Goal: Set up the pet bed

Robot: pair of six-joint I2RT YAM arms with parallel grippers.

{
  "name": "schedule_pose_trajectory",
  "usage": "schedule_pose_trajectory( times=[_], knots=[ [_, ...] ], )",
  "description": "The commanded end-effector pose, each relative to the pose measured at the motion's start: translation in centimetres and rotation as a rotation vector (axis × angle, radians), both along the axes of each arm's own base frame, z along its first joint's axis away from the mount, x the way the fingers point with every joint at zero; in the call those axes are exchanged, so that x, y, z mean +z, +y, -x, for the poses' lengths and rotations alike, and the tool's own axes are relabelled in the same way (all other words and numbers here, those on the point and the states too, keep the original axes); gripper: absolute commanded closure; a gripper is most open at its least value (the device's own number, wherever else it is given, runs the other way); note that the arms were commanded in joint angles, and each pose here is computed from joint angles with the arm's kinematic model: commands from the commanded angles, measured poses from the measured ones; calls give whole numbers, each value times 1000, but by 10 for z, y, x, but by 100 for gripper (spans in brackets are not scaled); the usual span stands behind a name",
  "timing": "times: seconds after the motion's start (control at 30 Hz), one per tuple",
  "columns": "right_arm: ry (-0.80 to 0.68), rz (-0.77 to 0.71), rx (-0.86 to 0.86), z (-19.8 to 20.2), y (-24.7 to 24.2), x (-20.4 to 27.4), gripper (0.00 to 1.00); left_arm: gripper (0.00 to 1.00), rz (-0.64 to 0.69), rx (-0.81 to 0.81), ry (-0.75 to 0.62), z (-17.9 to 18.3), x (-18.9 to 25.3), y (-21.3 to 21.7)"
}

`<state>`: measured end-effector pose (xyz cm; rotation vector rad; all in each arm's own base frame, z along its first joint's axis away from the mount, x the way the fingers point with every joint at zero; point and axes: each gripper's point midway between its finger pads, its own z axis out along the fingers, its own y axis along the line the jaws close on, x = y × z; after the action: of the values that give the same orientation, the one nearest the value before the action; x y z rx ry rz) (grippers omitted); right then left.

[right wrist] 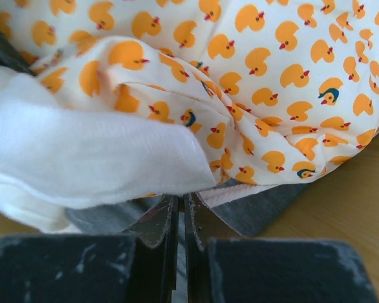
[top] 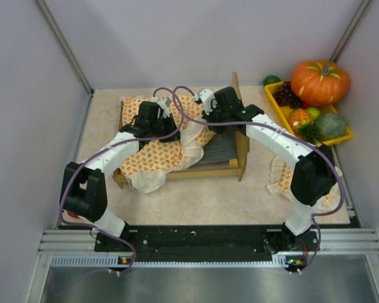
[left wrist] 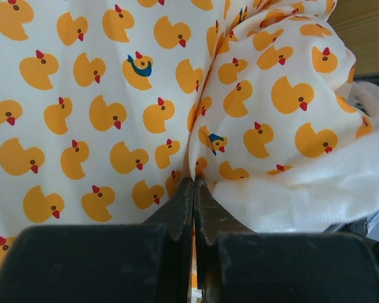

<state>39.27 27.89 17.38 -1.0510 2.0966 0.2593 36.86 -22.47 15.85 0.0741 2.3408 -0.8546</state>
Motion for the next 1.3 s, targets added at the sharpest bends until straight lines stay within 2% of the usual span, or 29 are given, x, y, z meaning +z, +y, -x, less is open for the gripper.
schedule_pose_trajectory(
  times=[0.0, 0.27, 0.6, 0.73, 0.87, 0.93, 0.97, 1.03, 1.07, 1.13, 1.27],
  knots=[
    [43, -190, -2, 29, 9, 53, 100, 100, 11, 9, -38, -10, 6, 0],
    [257, -300, -62, 66, 15, 58, 100, 100, 13, 10, -44, -13, 8, 0],
    [624, -524, 75, 137, 46, 82, 100, 100, 13, 3, -35, -13, 5, 1],
    [755, -546, 106, 159, 48, 74, 100, 100, 20, -2, -34, -12, 6, 1],
    [781, -525, 55, 160, 44, 60, 100, 99, 45, -17, -35, -10, 11, -3],
    [780, -516, 29, 159, 42, 55, 100, 88, 65, -32, -36, -6, 17, -5],
    [768, -509, 2, 155, 40, 53, 100, 71, 72, -32, -40, -4, 20, -6],
    [732, -487, -56, 146, 36, 45, 100, 59, 78, -28, -63, 1, 31, -3],
    [726, -482, -60, 145, 36, 44, 100, 48, 84, -24, -90, 5, 42, -1],
    [699, -482, -74, 139, 36, 43, 100, 38, 73, 1, -113, 8, 50, 5],
    [655, -490, -83, 129, 37, 51, 100, 27, 91, 52, -187, 29, 83, 20]
  ],
)
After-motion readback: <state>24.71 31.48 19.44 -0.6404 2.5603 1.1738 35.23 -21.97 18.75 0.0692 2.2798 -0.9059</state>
